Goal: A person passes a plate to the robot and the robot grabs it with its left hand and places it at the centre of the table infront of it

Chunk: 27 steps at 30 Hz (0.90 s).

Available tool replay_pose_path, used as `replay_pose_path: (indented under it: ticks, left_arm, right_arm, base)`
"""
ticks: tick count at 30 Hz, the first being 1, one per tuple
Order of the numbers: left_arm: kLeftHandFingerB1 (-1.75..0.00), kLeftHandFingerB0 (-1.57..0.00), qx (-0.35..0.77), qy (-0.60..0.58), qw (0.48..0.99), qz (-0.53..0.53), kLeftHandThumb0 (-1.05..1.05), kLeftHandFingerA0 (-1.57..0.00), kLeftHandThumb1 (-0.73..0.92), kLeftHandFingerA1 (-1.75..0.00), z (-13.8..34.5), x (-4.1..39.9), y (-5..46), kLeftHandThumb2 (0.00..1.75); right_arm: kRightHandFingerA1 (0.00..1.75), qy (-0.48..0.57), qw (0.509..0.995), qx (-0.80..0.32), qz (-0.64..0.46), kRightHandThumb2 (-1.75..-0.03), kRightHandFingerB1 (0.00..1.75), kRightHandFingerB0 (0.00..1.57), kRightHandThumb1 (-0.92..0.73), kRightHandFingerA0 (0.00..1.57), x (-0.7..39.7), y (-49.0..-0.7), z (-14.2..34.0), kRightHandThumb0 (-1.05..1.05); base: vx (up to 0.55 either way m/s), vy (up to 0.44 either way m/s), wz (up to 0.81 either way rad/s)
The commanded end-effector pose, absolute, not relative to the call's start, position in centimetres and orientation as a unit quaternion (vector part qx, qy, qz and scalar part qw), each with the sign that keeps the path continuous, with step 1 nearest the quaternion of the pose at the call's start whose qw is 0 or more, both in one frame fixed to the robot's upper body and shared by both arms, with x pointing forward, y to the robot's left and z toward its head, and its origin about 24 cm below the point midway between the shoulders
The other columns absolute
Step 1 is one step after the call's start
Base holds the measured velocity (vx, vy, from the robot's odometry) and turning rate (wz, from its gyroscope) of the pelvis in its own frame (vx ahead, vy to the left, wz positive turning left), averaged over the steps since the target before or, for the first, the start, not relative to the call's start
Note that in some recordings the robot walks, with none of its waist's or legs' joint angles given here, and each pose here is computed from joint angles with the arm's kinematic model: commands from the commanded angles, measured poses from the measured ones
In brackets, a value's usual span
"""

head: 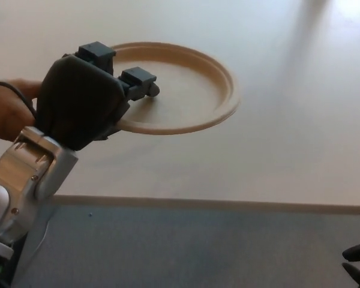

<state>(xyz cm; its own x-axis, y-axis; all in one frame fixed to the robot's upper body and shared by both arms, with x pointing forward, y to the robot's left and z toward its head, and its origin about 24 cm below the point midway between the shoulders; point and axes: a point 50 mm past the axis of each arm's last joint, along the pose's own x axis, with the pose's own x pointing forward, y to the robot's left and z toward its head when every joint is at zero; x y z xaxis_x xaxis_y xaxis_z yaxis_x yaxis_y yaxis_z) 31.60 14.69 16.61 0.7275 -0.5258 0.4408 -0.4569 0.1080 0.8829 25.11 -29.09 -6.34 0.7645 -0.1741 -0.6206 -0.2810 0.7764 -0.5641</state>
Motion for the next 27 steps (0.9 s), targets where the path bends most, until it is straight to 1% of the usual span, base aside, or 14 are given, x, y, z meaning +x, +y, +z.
replay_pose_path:
  ticks: [1,7,10,12,13,14,15,16,20,21,24,25,26,27]
  left_arm:
    - [-0.53,-0.81,0.687,-0.337,0.642,-0.041,-0.27,-0.96,0.59,-1.49,15.5,33.5,14.6,0.59]
    - [-0.57,-0.78,0.718,-0.281,0.632,-0.076,-0.29,-0.9,0.64,-1.49,13.3,35.6,13.6,0.63]
    - [-0.52,-0.81,0.72,-0.273,0.633,-0.077,-0.29,-0.91,0.62,-1.51,13.0,36.9,13.1,0.61]
    - [-0.57,-0.77,0.725,-0.262,0.631,-0.084,-0.29,-0.89,0.68,-1.51,12.5,37.3,12.8,0.6]
    - [-0.5,-0.79,0.728,-0.262,0.627,-0.088,-0.31,-0.9,0.66,-1.46,12.5,37.6,12.4,0.63]
    - [-0.58,-0.73,0.731,-0.264,0.622,-0.094,-0.42,-0.98,0.55,-1.3,12.5,38.0,11.9,0.78]
    - [-0.58,-0.73,0.731,-0.264,0.622,-0.094,-0.42,-0.98,0.55,-1.3,12.5,38.2,11.8,0.78]
    - [-0.46,-0.79,0.74,-0.262,0.612,-0.094,-0.37,-0.91,0.6,-1.33,12.4,38.4,11.6,0.6]
    - [-0.47,-0.78,0.754,-0.239,0.603,-0.105,-0.36,-0.82,0.6,-1.33,11.9,39.1,10.8,0.59]
    - [-0.47,-0.77,0.754,-0.237,0.603,-0.107,-0.34,-0.82,0.6,-1.28,11.9,39.2,10.6,0.59]
    - [-0.46,-0.77,0.758,-0.236,0.598,-0.109,-0.33,-0.84,0.59,-1.22,11.5,39.2,10.2,0.59]
    - [-0.46,-0.77,0.759,-0.229,0.599,-0.11,-0.32,-0.85,0.59,-1.22,11.3,39.3,10.2,0.57]
    - [-0.46,-0.77,0.76,-0.227,0.6,-0.11,-0.32,-0.85,0.59,-1.22,11.2,39.3,10.1,0.57]
    - [-0.47,-0.77,0.761,-0.22,0.6,-0.111,-0.32,-0.83,0.6,-1.25,11.1,39.4,10.1,0.59]
  right_arm:
    - [0.8,0.345,0.874,-0.342,0.022,-0.63,0.55,0.47,-0.77,0.63,25.3,-29.8,-5.9,-0.77]
    - [0.73,0.352,0.871,-0.341,0.028,-0.64,0.55,0.48,-0.77,0.59,24.4,-30.0,-6.4,-0.78]
    - [0.73,0.35,0.871,-0.344,0.029,-0.61,0.54,0.46,-0.78,0.6,24.8,-29.9,-6.2,-0.75]
    - [0.73,0.349,0.87,-0.346,0.032,-0.63,0.54,0.47,-0.77,0.62,24.6,-29.8,-6.4,-0.76]
    - [0.72,0.35,0.871,-0.344,0.031,-0.63,0.54,0.46,-0.78,0.59,24.6,-29.9,-6.3,-0.76]
    - [0.7,0.351,0.872,-0.341,0.029,-0.62,0.53,0.46,-0.78,0.58,24.6,-30.0,-6.3,-0.74]
    - [0.7,0.351,0.871,-0.342,0.029,-0.62,0.53,0.46,-0.78,0.58,24.6,-30.0,-6.3,-0.74]
    - [0.71,0.35,0.871,-0.344,0.031,-0.62,0.53,0.46,-0.78,0.6,24.6,-29.9,-6.3,-0.75]
    - [0.74,0.349,0.871,-0.343,0.034,-0.64,0.54,0.47,-0.77,0.59,24.7,-29.7,-6.3,-0.75]
    - [0.74,0.348,0.872,-0.343,0.033,-0.97,0.62,0.45,-0.59,0.54,24.6,-29.8,-6.3,-0.76]
    - [0.7,0.343,0.876,-0.338,0.031,-0.93,0.62,0.46,-0.59,0.5,24.6,-29.9,-6.2,-0.76]
    - [0.72,0.342,0.876,-0.338,0.03,-1.08,0.62,0.41,-0.62,0.52,24.8,-29.9,-6.1,-0.72]
    - [0.72,0.341,0.876,-0.339,0.029,-1.08,0.62,0.41,-0.62,0.52,24.9,-29.9,-6.0,-0.72]
    - [0.69,0.34,0.876,-0.34,0.03,-0.63,0.55,0.47,-0.78,0.53,24.9,-29.9,-6.0,-0.74]
  base:
    - [0.0,0.0,0.0]
    - [0.0,0.0,0.0]
    - [0.0,0.0,0.0]
    - [0.0,0.0,0.0]
    - [0.0,0.0,0.0]
    - [0.0,0.0,0.0]
    - [0.0,0.0,0.0]
    - [0.0,0.0,0.0]
    - [0.0,0.0,0.0]
    - [0.0,0.0,0.0]
    - [0.0,0.0,0.0]
    - [0.0,0.0,0.0]
    - [0.0,0.0,0.0]
    - [0.0,0.0,0.0]
